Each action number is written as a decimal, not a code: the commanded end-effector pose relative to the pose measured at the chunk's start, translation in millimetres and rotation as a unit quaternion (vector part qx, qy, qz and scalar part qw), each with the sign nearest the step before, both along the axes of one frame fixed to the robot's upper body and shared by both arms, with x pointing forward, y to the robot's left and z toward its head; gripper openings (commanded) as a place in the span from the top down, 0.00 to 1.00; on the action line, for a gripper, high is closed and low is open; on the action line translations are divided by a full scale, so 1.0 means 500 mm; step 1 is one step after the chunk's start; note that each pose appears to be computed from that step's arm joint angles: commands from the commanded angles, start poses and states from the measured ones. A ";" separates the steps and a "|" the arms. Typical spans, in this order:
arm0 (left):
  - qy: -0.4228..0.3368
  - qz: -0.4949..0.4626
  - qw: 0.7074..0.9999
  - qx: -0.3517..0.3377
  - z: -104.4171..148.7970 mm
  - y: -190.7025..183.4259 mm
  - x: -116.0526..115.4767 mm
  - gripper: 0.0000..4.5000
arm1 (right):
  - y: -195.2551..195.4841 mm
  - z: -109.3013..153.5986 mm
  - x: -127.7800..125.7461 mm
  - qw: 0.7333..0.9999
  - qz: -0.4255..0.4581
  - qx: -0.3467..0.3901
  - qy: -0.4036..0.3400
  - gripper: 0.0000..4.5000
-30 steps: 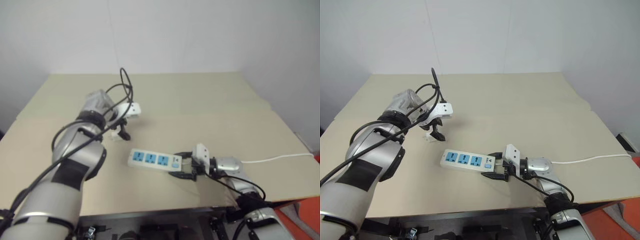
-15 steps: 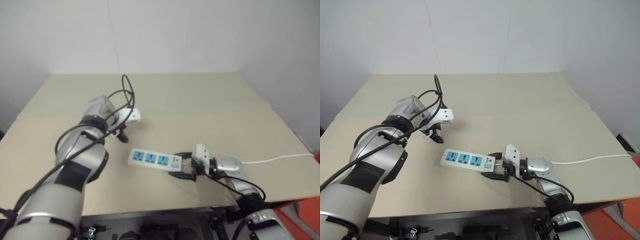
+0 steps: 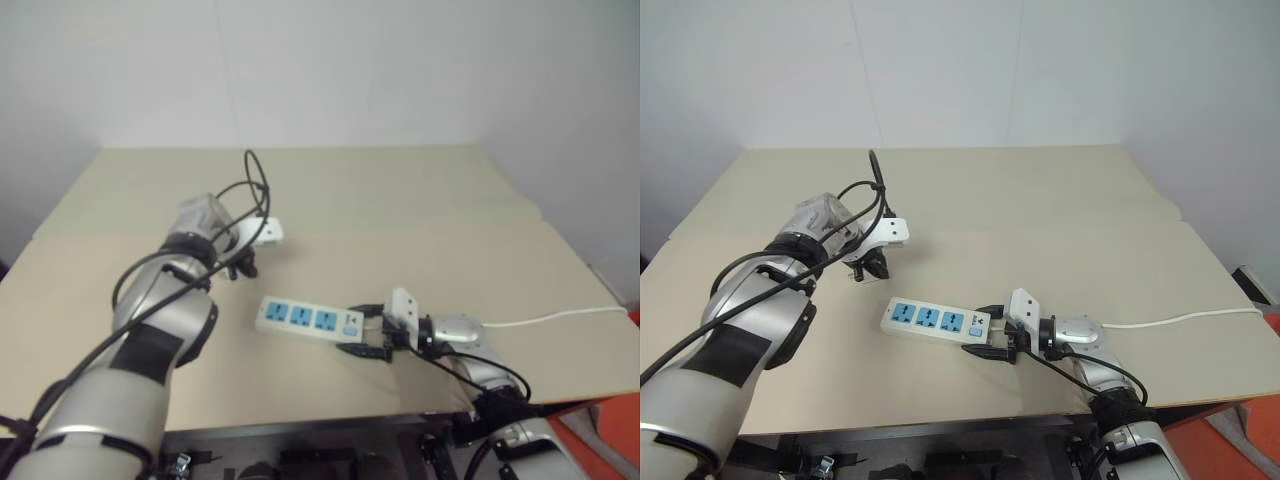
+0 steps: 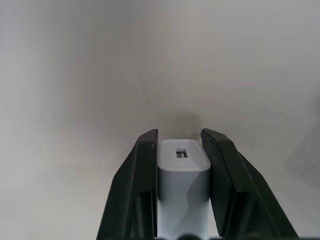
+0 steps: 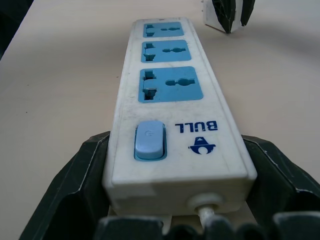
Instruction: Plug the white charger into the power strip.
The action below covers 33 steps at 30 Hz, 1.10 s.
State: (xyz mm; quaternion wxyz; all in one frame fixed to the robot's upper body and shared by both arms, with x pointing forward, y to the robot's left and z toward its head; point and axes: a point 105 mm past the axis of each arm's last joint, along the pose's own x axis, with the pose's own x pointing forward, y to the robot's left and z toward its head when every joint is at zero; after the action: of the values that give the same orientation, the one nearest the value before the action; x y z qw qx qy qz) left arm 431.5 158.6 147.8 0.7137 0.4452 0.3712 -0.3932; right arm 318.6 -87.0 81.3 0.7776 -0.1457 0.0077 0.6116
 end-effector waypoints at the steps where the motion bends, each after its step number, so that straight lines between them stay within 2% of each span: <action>1: -0.053 -0.027 0.998 -0.033 0.088 -0.017 0.015 0.78 | 0.001 -0.032 -0.012 0.999 0.004 -0.032 0.021 0.24; 3: -0.065 -0.037 0.995 -0.073 0.129 -0.028 0.014 0.78 | 0.000 -0.030 -0.012 0.999 0.004 -0.031 0.018 0.24; 5: -0.073 -0.065 0.983 -0.158 0.198 -0.052 0.002 0.78 | -0.002 -0.026 -0.015 0.999 0.007 -0.029 0.016 0.24; 7: -0.076 -0.109 0.959 -0.250 0.266 -0.072 -0.020 0.78 | -0.005 -0.023 -0.017 0.999 0.014 -0.030 0.012 0.24; 9: -0.065 -0.142 0.929 -0.335 0.308 -0.083 -0.044 0.78 | -0.010 -0.020 -0.016 0.999 0.016 -0.029 0.014 0.24; 11: -0.053 -0.182 0.887 -0.422 0.334 -0.091 -0.066 0.78 | -0.014 -0.017 -0.014 0.999 0.018 -0.028 0.014 0.24; 14: -0.041 -0.210 0.835 -0.508 0.337 -0.091 -0.086 0.78 | -0.015 -0.015 -0.013 0.999 0.022 -0.026 0.015 0.24; 17: -0.045 -0.222 0.773 -0.593 0.306 -0.089 -0.103 0.78 | -0.012 -0.009 -0.016 0.999 0.034 -0.017 0.022 0.24; 19: -0.061 -0.248 0.743 -0.619 0.275 -0.089 -0.129 0.78 | -0.011 -0.012 -0.019 0.999 0.040 -0.019 0.022 0.24; 20: -0.052 -0.249 0.735 -0.629 0.256 -0.088 -0.142 0.78 | -0.010 -0.014 -0.020 0.999 0.042 -0.020 0.022 0.24; 23: 0.035 -0.253 0.699 -0.668 0.200 -0.094 -0.187 0.78 | -0.008 -0.018 -0.018 0.999 0.043 -0.025 0.023 0.24; 27: 0.032 -0.248 0.695 -0.674 0.146 -0.112 -0.212 0.78 | -0.005 -0.021 -0.020 0.998 0.048 -0.028 0.023 0.24; 33: 0.042 -0.271 0.720 -0.638 0.066 -0.141 -0.235 0.78 | 0.001 -0.027 -0.024 0.998 0.052 -0.030 0.023 0.24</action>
State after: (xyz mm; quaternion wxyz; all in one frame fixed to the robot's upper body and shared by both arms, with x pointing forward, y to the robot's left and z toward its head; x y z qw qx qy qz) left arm 317.0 92.6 173.2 0.6862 -0.0792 -0.0499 -0.7214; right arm 314.2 -91.4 79.5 0.7558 -0.1457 0.0182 0.6382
